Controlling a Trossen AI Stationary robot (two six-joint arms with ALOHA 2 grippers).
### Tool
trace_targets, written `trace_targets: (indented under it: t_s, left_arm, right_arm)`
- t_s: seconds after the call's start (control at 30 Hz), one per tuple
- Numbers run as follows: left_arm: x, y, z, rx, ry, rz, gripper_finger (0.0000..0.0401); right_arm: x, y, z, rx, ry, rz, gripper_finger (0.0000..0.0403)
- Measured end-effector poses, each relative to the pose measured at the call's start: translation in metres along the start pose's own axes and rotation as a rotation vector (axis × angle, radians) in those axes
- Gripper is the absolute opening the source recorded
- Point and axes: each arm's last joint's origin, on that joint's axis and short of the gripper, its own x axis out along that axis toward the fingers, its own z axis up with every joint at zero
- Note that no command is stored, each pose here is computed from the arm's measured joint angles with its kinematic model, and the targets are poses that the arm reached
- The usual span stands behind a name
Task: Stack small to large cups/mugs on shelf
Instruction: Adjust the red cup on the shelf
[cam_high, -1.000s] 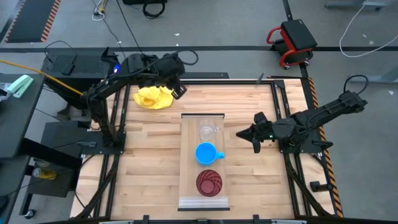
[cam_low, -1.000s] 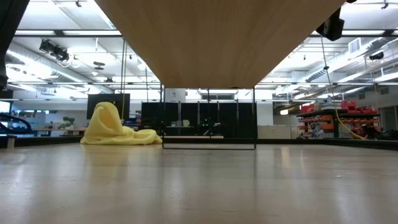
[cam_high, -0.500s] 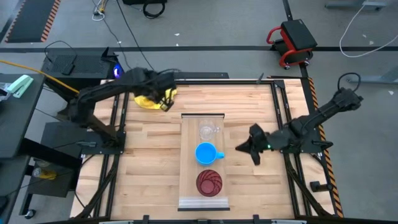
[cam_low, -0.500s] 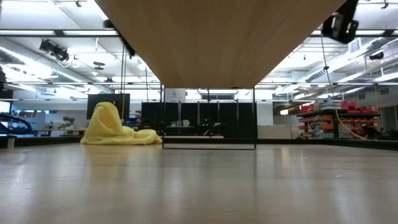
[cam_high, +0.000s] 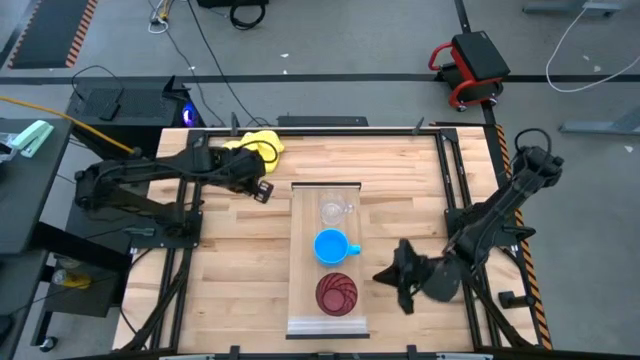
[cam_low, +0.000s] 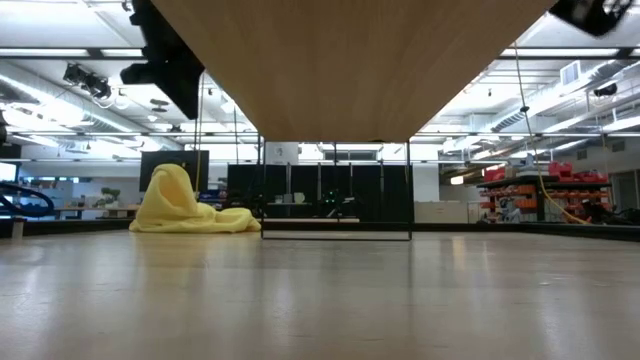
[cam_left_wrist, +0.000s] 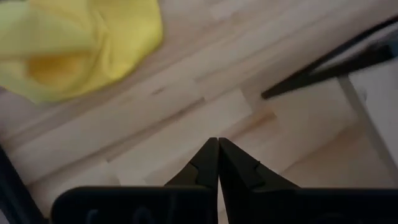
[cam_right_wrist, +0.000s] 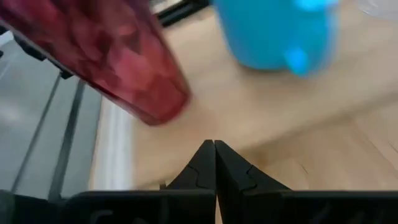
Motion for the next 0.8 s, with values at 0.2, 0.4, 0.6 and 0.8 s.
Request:
trace_targets:
  t_s: [0.2,0.4,0.6,0.8]
  left_arm:
    - [0.006,-0.007,-0.011,0.014,0.005,-0.028,0.0023]
    - [0.006,-0.014,-0.018,0.012,0.000,-0.057,0.0013]
    - [0.004,-0.021,-0.021,0.017,-0.014,-0.096,0.0015]
    - [0.002,-0.025,-0.026,0.044,-0.009,-0.108,0.0027]
  right_arm:
    - [0.023,0.025,-0.001,-0.071,0.013,-0.028,0.0002]
    - [0.037,0.050,0.003,-0.106,-0.004,0.008,0.0002]
    - [0.047,0.066,0.005,-0.146,0.011,0.019,0.0002]
    - [0.056,0.070,0.007,-0.128,0.006,0.012,0.0001]
